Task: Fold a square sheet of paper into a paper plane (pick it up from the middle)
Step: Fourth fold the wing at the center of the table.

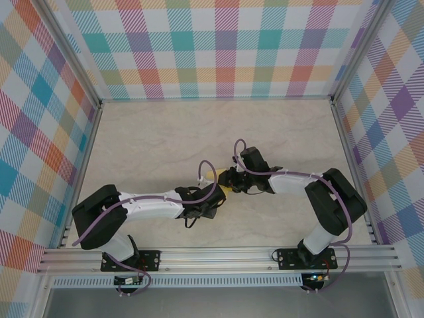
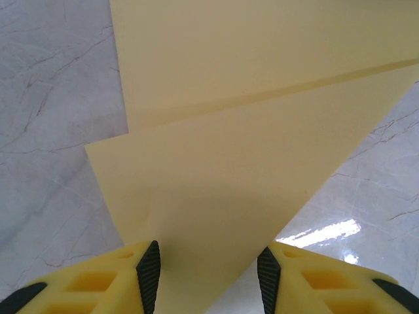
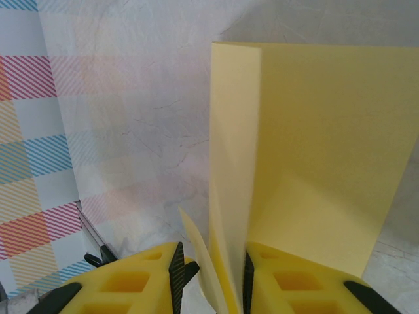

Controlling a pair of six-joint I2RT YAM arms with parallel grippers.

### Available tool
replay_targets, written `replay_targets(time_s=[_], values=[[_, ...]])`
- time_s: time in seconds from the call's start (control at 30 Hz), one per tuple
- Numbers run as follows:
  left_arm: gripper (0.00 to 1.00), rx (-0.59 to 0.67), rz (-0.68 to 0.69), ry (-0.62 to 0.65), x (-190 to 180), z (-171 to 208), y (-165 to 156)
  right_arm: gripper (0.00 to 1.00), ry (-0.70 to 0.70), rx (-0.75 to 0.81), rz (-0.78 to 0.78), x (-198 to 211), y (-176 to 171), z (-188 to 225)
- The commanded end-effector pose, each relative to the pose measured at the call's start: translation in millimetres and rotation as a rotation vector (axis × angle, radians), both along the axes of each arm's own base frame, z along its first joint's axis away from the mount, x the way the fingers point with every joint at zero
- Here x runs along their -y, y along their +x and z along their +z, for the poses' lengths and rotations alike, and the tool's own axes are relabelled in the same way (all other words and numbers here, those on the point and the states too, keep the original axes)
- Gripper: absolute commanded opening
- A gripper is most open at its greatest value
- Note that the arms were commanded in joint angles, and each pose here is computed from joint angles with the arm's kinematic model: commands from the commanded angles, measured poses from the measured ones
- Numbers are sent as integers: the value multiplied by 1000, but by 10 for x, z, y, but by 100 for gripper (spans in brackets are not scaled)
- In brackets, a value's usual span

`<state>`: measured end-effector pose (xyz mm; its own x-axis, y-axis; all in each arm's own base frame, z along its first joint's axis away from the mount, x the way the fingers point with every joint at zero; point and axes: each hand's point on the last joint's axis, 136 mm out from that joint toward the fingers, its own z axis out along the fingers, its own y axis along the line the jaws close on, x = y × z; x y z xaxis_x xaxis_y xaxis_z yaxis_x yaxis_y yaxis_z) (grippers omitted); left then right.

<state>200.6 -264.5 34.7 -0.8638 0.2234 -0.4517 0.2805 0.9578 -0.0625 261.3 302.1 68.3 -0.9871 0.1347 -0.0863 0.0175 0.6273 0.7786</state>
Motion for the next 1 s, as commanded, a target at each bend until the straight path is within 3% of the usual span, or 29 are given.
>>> replay_targets(time_s=[0.0,0.47,0.97], values=[[46,22,7,18,-15,-29,-3,30,16,1,-2,-10,12,98],[46,16,-6,44,-12,-126,-13,24,24,-1,-4,-23,20,119],[25,46,10,29,-51,-35,12,24,5,-9,-9,11,-1,72]])
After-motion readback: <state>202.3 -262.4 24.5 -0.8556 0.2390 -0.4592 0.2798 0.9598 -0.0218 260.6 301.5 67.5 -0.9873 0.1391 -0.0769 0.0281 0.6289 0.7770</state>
